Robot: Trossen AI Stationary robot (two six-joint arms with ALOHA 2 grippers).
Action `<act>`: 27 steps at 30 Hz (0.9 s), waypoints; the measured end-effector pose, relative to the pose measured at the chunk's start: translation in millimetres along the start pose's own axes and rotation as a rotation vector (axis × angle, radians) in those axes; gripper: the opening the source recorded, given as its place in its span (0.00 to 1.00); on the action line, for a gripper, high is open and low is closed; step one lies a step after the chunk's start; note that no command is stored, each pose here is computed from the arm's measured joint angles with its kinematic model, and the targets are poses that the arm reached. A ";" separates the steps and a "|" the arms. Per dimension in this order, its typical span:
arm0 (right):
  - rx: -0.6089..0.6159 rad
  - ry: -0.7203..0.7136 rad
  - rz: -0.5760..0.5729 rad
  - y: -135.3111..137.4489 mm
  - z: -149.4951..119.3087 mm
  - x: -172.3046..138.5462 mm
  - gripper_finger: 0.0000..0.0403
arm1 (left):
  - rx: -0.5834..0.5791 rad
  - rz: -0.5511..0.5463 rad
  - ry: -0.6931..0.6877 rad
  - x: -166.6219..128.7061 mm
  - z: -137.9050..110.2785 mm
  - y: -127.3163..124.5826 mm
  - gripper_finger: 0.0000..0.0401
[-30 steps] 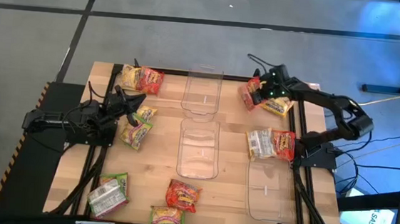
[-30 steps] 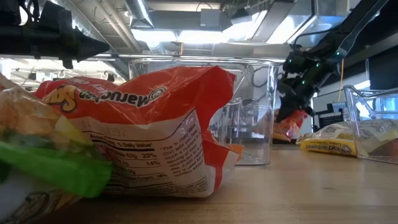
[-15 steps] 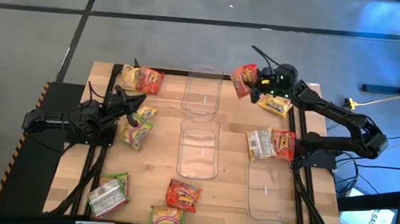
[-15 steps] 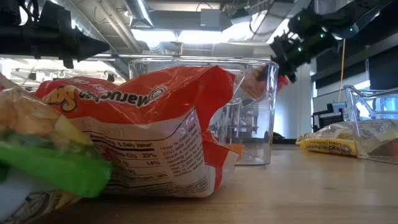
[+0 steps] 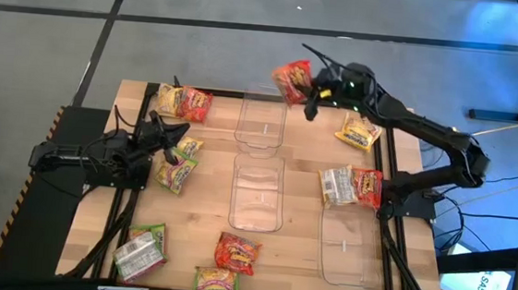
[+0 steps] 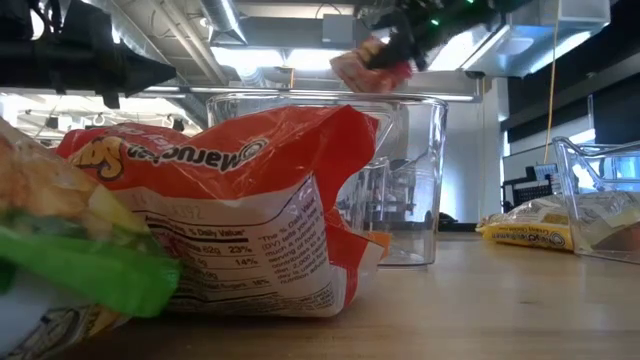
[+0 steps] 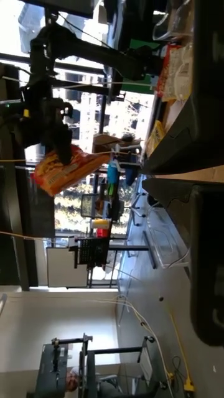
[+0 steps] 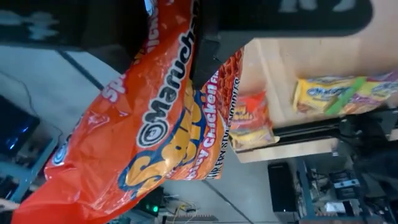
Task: Sort Maruchan noodles
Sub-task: Put the orange noodle pack into the top transparent bin
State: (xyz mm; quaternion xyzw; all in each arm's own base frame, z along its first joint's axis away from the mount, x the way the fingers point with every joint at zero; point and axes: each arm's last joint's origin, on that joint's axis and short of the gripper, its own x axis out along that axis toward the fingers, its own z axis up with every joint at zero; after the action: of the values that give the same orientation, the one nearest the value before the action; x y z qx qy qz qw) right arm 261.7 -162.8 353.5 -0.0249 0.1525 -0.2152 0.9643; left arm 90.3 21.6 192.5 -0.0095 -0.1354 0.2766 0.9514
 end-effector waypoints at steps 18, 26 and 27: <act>-0.249 0.388 0.191 -7.2 21.6 116.8 0.15 | 0.025 -0.019 0.006 0.0 -0.3 -0.6 0.04; -0.373 0.497 0.227 -4.6 -13.1 148.3 0.15 | 0.006 -0.043 0.029 -0.1 -2.9 -1.3 0.04; -0.403 0.504 0.231 -3.1 -16.0 151.1 0.15 | 0.007 -0.042 0.029 -0.1 -2.9 -1.3 0.04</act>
State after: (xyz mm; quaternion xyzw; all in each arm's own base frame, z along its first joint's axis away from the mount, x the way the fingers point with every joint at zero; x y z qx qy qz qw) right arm 385.7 -229.2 295.8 -0.1434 0.4274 -0.0695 0.8899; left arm 91.7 20.6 189.8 -0.0076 -0.1207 0.2567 0.9589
